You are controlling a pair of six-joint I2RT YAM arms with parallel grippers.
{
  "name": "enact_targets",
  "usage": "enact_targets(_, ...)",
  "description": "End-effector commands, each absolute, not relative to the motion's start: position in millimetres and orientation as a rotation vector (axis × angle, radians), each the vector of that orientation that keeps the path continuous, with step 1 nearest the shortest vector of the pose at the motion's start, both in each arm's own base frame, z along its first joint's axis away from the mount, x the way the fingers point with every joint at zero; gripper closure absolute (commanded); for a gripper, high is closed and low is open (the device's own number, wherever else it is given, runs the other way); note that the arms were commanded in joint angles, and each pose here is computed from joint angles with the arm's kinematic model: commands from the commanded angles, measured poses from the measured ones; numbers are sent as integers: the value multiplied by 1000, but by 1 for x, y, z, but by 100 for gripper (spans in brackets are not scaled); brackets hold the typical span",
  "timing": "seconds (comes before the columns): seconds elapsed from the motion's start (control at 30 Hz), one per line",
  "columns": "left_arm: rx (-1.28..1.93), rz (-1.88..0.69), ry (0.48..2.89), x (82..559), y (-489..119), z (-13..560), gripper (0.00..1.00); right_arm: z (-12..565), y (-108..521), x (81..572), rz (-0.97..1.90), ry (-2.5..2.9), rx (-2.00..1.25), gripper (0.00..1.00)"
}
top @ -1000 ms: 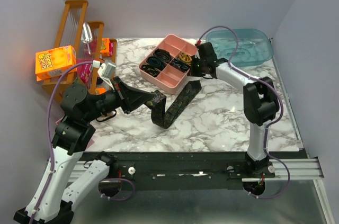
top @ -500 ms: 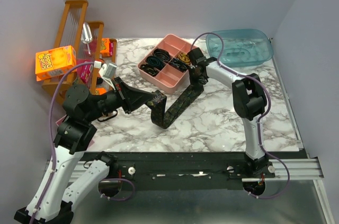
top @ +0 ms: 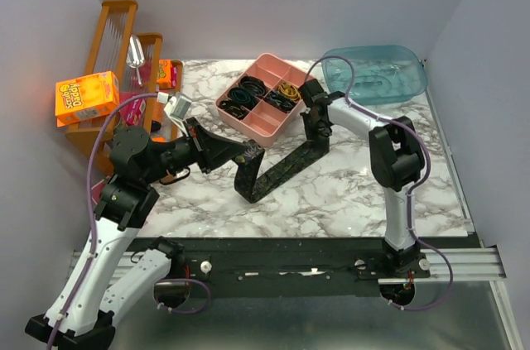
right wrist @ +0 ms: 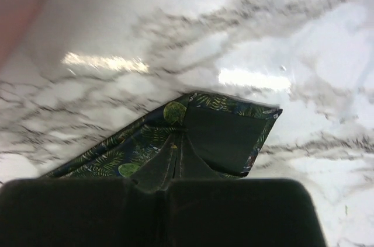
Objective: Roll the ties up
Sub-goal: Place the tie at the center of the board.
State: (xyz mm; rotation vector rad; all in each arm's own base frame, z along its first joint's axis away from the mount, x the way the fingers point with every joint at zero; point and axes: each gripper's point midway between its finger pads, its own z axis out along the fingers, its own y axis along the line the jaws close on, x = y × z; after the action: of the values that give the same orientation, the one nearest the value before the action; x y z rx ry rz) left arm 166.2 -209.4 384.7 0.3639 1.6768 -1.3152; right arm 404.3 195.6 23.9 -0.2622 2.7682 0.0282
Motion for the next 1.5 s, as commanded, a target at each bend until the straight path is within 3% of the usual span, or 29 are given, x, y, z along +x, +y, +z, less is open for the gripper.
enact_targets(0.0, 408, -1347, 1664, 171, -217, 380, 94, 17, 154, 372, -115, 2891, -260, 99)
enact_targets(0.57, 424, -1440, 1661, 207, -241, 372, 94, 27, 49, 358, -229, 2893, 65, 99)
enact_targets(0.9, 398, -1401, 1733, 217, -241, 346, 94, 84, 90, 362, -71, 2731, -35, 99)
enact_targets(1.2, 368, -1349, 1808, 218, -236, 324, 94, 48, 166, 320, 114, 2824, -291, 99)
enact_targets(1.47, 364, -1344, 1822, 219, -236, 320, 94, 13, 163, 309, 4, 2900, -325, 99)
